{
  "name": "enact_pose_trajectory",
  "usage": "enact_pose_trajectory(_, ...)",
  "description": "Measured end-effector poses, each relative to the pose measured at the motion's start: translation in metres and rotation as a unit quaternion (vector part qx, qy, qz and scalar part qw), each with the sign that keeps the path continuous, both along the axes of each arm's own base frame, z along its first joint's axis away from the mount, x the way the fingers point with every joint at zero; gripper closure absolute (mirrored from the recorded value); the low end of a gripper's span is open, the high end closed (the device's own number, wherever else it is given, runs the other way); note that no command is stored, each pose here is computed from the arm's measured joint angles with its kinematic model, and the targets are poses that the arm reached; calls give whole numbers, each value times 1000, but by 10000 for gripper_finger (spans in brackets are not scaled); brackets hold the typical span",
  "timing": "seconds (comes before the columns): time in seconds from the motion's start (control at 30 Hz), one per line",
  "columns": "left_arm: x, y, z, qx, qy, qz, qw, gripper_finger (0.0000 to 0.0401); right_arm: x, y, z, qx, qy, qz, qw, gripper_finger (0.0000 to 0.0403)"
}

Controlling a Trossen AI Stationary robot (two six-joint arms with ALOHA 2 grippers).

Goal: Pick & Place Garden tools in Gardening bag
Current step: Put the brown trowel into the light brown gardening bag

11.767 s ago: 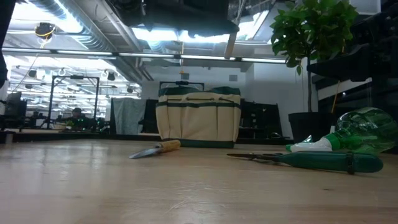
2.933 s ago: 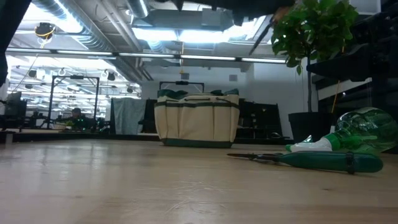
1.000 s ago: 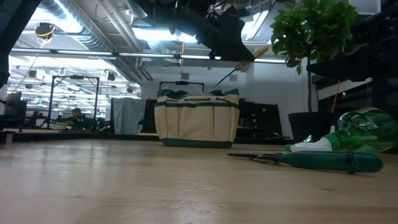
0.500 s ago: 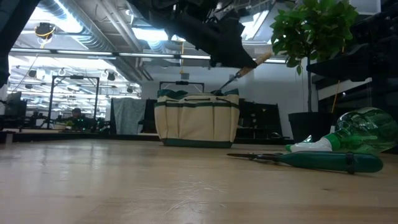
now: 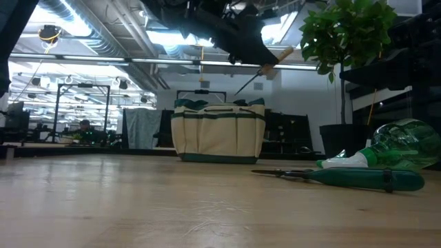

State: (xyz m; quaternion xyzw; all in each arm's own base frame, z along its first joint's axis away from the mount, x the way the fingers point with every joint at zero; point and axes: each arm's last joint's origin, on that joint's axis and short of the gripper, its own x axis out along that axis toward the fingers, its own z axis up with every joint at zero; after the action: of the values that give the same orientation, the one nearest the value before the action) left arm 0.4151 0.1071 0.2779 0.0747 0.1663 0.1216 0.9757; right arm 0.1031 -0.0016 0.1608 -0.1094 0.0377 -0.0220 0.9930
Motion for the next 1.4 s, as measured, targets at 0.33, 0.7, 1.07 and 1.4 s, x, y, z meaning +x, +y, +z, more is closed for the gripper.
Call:
enact_pose_trajectory(0.33, -5, -4, -1, 16, 41, -37, 998, 334, 0, 0, 0, 0, 0, 0, 1000, 217)
enact_pose_trajectory(0.7, -2, -6, 2, 41, 24, -46, 998, 337, 0, 0, 0, 0, 0, 0, 1000, 217)
enact_pose_trajectory(1.07, -1, -10, 1, 53, 29, -54, 997, 337, 0, 0, 0, 0, 0, 0, 1000, 217)
enact_pose_trajectory(1.4, -18, 7, -34, 49, 8, -24, 998, 337, 0, 0, 0, 0, 0, 0, 1000, 217)
